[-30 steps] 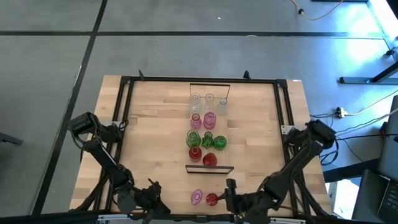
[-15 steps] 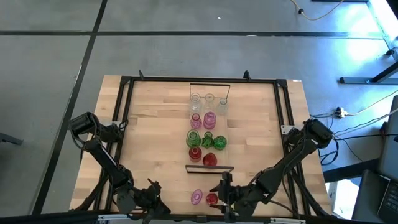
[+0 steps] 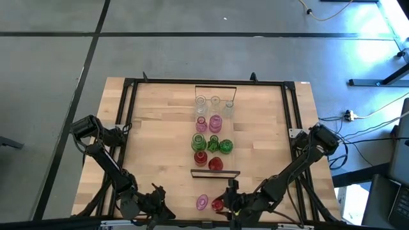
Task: Sort vases onto shelf
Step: Put the red vase on the shelf aligned with the other red vases
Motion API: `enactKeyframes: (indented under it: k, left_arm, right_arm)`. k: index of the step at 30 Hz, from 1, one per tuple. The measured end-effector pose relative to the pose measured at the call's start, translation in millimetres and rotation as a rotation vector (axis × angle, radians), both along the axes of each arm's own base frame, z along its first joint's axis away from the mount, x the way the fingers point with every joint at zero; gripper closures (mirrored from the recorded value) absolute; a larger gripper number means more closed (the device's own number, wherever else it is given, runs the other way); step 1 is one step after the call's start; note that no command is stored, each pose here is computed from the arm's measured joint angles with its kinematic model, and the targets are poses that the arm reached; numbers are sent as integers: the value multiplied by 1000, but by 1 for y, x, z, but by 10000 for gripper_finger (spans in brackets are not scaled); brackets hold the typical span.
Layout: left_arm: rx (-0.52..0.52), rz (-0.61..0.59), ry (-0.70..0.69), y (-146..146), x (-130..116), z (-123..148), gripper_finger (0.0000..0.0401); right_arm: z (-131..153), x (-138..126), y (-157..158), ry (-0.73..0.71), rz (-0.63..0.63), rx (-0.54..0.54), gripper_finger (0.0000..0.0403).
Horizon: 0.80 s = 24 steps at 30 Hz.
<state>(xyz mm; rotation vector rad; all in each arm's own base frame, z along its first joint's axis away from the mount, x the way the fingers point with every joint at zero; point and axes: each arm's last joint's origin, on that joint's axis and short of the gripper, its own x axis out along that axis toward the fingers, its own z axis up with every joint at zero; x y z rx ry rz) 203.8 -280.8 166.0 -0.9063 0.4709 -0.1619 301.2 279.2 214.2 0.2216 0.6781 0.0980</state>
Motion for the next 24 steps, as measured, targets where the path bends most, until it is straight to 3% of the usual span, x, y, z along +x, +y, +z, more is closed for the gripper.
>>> enactKeyframes:
  k: [11,24]
  left_arm:
    - [10,0,6,0,0,-1,401]
    - [14,10,4,1,0,-1,401]
  right_arm:
    - [-1,-1,-1,32,-48,44,306]
    - [7,-4,3,72,-106,80,310]
